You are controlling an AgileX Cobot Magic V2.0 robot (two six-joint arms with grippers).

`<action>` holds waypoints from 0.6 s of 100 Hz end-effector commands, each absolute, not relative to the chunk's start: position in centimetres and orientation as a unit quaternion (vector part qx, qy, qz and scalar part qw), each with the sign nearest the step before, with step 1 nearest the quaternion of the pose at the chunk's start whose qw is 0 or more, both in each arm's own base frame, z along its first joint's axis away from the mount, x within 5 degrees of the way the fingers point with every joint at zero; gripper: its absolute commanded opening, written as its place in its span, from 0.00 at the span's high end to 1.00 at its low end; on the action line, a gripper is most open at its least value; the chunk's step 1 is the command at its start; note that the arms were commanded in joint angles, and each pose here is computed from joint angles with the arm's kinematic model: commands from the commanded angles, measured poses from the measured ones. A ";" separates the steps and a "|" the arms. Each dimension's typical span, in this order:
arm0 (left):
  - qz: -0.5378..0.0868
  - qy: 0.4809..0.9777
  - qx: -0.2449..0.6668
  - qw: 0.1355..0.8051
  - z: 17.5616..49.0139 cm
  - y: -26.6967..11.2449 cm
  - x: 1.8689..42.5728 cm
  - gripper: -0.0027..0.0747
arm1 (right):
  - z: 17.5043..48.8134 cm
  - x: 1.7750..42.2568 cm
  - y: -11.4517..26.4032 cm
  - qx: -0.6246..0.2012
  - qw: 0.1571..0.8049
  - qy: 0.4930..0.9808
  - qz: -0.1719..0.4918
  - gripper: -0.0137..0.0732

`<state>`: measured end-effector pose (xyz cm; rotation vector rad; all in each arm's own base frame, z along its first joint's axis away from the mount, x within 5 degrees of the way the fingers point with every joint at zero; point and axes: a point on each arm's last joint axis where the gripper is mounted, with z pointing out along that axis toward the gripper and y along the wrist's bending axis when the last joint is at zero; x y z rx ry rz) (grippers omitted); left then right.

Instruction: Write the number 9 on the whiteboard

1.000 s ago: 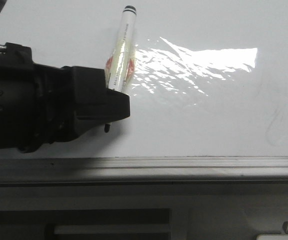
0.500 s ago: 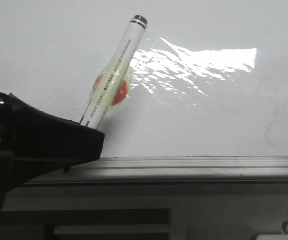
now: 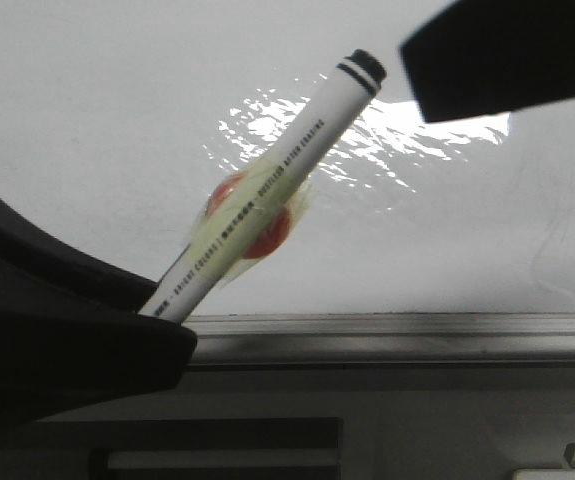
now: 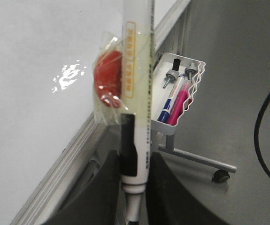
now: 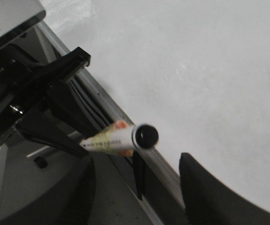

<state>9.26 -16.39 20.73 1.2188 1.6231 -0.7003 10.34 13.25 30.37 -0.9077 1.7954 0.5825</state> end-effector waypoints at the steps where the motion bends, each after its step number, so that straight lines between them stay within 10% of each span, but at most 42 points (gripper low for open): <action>1: -0.310 0.626 0.503 0.509 22.3 -16.8 9.1 0.99 | 32.7 10.7 14.5 -0.377 0.519 0.722 0.260 0.40; 42: -0.303 0.602 0.534 0.510 22.3 -16.9 8.7 0.99 | 31.2 11.7 16.9 -0.362 0.437 0.775 0.280 0.41; 60: -0.303 0.602 0.534 0.510 22.3 -16.9 8.7 0.99 | 31.1 11.6 17.0 -0.354 0.421 0.784 0.288 0.67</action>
